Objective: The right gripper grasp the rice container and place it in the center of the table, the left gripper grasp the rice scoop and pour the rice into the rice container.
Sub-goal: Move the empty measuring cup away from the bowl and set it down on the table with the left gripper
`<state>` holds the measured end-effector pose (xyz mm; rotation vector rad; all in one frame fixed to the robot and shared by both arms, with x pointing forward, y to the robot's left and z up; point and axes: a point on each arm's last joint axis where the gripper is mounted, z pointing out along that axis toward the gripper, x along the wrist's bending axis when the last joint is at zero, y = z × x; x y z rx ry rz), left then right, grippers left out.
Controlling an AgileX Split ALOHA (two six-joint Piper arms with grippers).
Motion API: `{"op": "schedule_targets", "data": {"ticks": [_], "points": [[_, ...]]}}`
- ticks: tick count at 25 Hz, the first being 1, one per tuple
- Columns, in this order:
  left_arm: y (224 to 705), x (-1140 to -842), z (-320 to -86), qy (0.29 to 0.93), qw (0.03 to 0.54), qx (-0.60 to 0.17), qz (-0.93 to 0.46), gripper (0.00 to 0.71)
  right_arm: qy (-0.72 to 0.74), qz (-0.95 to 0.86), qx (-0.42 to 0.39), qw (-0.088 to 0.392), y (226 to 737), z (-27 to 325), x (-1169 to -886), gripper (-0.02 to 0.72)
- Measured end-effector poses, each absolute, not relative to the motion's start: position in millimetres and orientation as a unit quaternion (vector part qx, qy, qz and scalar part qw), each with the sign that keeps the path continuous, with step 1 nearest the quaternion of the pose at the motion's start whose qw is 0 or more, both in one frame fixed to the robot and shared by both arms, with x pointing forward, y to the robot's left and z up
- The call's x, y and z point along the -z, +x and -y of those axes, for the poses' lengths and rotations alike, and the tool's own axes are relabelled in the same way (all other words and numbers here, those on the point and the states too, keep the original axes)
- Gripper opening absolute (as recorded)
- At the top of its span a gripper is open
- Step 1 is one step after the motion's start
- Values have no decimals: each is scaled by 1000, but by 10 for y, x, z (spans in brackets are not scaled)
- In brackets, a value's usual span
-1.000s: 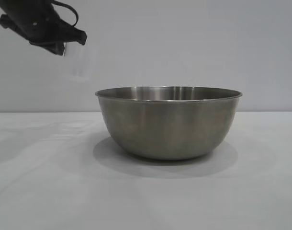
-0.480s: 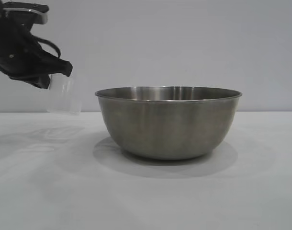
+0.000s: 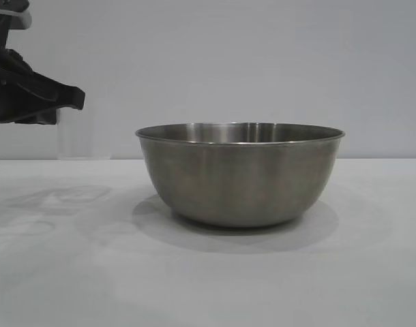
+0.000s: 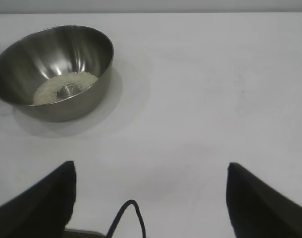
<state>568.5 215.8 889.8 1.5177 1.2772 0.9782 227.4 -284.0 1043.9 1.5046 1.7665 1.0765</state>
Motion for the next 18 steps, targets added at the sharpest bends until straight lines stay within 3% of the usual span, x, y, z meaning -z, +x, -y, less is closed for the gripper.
{"op": "schedule_targets", "data": {"ticks": [18], "points": [[5679, -8581, -2154, 628, 435, -388, -516, 0, 563, -661, -403, 288, 2274, 2840, -10439, 568]]}}
